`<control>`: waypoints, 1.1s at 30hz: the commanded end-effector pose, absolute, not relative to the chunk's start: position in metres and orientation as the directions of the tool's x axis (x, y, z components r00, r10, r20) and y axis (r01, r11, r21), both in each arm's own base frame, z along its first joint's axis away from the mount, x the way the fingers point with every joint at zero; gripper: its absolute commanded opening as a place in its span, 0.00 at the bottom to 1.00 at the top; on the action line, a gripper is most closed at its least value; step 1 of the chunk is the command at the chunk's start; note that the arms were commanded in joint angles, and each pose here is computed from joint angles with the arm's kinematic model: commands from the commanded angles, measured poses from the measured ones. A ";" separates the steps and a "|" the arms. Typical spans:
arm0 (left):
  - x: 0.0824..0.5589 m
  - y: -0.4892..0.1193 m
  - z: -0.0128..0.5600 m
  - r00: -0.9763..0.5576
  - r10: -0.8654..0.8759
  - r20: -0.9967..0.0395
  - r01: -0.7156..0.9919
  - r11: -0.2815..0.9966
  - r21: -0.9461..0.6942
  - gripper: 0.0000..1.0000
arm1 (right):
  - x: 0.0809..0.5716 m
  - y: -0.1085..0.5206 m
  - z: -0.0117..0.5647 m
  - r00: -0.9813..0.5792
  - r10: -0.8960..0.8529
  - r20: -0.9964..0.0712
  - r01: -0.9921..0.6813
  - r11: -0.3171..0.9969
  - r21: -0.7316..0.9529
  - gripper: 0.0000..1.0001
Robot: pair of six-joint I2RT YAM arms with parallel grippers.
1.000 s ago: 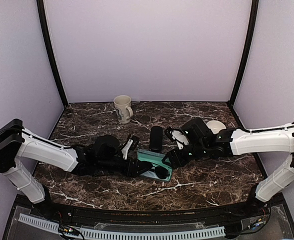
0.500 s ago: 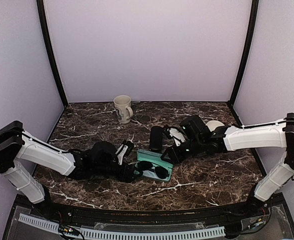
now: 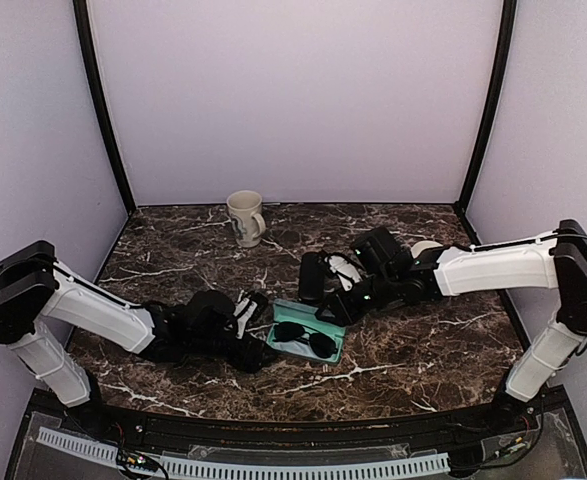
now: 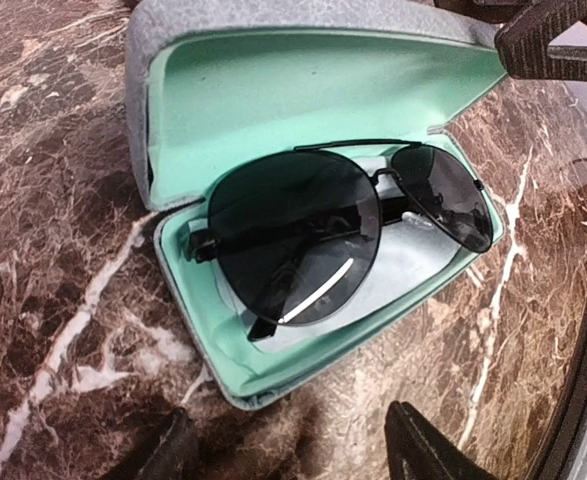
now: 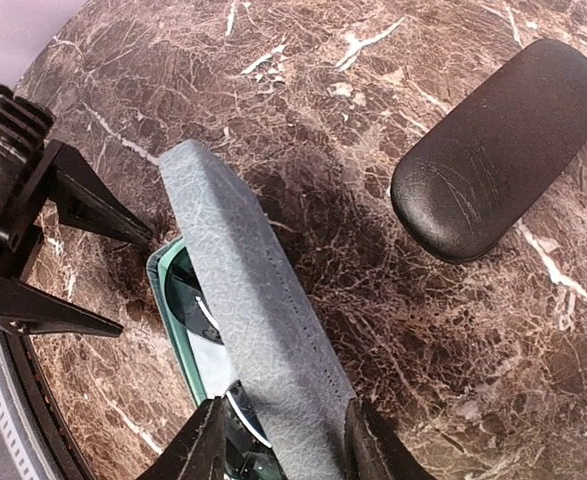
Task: Organize the sunglasses
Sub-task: Close the case with sunglasses at the center of the board.
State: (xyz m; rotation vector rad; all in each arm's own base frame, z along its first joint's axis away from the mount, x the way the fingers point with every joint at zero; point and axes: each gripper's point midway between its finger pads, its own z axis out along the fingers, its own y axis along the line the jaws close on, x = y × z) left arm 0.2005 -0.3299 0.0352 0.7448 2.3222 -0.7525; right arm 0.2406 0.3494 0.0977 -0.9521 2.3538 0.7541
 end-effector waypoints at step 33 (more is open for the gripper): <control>0.202 -0.343 0.011 -0.723 0.312 -0.616 0.604 0.719 -0.345 0.51 | 0.219 0.363 0.095 -0.593 -0.506 -0.627 -0.766 0.595 0.243 0.29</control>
